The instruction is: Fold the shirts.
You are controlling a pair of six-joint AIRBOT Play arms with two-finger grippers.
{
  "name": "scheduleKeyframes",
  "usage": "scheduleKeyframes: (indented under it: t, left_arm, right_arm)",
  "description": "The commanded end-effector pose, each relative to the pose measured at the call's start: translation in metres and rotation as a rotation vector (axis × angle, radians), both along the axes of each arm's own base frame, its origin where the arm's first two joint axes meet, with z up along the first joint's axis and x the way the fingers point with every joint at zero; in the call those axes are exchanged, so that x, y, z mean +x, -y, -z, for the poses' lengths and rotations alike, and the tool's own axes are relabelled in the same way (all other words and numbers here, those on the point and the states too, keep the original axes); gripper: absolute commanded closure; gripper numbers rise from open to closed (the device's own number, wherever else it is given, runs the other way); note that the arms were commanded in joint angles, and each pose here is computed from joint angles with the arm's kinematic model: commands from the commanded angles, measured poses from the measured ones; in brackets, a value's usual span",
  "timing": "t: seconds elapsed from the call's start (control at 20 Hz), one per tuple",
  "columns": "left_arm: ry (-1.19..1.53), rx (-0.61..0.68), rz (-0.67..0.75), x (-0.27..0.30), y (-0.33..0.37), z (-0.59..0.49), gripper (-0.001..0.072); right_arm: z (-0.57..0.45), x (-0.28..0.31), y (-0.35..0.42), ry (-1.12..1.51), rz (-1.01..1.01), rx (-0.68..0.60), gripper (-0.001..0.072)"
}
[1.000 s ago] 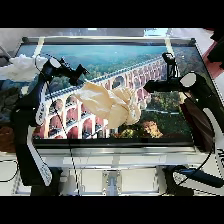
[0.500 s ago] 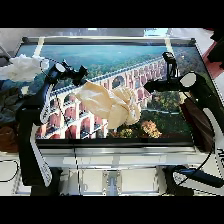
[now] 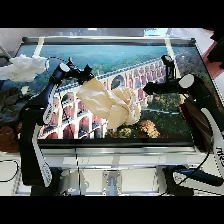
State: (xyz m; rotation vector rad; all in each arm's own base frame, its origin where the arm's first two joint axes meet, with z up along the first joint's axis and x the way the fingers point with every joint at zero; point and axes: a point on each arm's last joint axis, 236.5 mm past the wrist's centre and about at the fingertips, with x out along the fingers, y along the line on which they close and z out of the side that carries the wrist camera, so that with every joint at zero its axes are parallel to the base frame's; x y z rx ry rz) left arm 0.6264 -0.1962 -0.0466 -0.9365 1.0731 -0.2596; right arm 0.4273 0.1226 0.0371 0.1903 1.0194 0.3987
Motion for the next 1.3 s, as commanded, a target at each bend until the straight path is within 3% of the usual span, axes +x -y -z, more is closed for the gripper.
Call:
scheduleKeyframes:
  t: [0.0,0.3,1.0,1.25]
  left_arm:
    - [0.042,-0.022,0.037,0.001,-0.001,-0.025,0.0699]
    - [0.021,-0.017,0.088,-0.011,-0.004,-0.028,0.0699]
    - [0.020,-0.006,0.127,-0.017,-0.002,-0.026,0.0700]
    - [0.032,0.003,0.139,-0.017,-0.002,-0.027,0.0699]
  right_arm:
    - [0.059,-0.035,-0.002,-0.204,0.027,0.022,0.0329]
    - [0.129,-0.068,-0.009,-0.406,0.075,0.070,0.0329]
    - [0.150,-0.077,-0.011,-0.457,0.114,0.099,0.0328]
    - [0.141,-0.053,-0.036,-0.379,0.145,0.252,0.0342]
